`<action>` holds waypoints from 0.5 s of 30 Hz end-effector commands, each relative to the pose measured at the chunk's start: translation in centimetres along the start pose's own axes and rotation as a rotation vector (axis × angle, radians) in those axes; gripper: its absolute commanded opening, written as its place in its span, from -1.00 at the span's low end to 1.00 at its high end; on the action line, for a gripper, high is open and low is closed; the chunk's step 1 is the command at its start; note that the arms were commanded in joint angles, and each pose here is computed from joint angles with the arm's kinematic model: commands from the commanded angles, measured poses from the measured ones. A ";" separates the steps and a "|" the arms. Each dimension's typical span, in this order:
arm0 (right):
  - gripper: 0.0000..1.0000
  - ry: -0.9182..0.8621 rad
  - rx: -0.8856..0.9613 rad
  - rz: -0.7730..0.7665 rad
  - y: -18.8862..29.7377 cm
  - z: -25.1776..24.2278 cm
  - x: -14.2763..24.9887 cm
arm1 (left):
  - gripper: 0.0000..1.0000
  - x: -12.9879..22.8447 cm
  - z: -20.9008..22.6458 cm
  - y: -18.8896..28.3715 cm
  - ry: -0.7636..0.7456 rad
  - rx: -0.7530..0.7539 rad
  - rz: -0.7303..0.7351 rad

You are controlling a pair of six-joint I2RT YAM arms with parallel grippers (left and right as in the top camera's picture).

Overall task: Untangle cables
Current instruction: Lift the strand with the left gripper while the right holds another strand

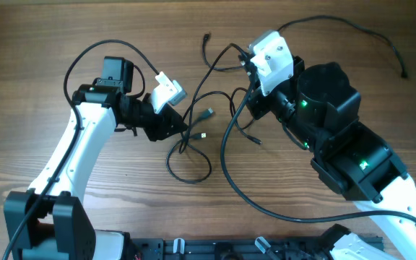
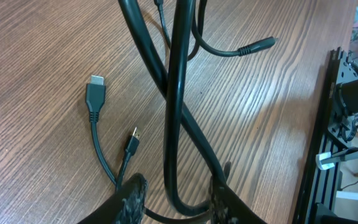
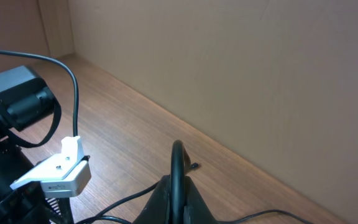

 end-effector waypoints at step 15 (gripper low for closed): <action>-0.91 -0.049 -0.032 -0.024 0.7 0.1 -0.4 | -0.92 0.2 -0.1 0.0 -0.003 -0.024 0.015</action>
Point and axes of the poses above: each gripper's point midway between its finger pads, its own y axis back along the fingers, its own z axis along the line the jaws close on, x = y × z, the point moved 9 cm from there along y, back along the fingers, and after that the axes turned 10 degrees about -y, right-handed, at the moved point
